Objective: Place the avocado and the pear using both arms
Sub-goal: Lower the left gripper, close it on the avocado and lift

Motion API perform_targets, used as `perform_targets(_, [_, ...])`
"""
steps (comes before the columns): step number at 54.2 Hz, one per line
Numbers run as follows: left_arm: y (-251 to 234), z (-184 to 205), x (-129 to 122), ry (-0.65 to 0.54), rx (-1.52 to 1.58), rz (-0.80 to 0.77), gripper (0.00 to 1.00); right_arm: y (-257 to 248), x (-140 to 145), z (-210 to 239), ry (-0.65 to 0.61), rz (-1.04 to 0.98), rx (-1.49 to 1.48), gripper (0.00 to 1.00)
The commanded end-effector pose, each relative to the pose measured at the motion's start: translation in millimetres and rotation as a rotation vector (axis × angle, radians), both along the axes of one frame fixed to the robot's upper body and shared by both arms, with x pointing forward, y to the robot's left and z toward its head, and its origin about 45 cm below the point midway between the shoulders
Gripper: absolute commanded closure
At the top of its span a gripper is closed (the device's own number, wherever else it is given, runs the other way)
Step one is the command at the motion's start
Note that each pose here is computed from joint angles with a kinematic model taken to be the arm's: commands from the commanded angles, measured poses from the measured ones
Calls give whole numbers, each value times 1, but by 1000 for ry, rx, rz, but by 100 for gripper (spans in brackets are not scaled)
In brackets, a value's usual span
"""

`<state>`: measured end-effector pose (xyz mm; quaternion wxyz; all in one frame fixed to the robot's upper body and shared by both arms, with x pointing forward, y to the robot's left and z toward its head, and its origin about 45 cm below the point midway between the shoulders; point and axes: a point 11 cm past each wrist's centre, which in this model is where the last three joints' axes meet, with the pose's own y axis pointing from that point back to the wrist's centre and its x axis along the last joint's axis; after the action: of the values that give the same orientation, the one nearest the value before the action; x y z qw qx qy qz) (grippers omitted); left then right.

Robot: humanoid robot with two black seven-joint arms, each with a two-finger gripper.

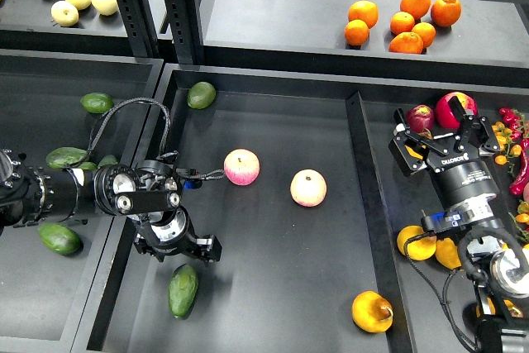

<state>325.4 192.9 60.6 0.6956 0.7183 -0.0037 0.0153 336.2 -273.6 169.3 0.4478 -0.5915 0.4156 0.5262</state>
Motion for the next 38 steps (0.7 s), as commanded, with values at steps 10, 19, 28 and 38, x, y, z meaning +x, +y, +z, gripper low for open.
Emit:
perform_targets(10, [4,-10,-9,21,7,1,1,-1,0,0,-1,-2,0,0])
perform_targets(19, [4,-11,-10,23,8,1,1,0,-1,-1,1,-1,0,0])
perform_targets(28, [4,-10,-10,21,6,3,1,0,-1,-1,3,-1,0,0])
perform_targets(38, [3,-15,-15,36,3,4,1,-1,-1,-4,12,-4,0,0])
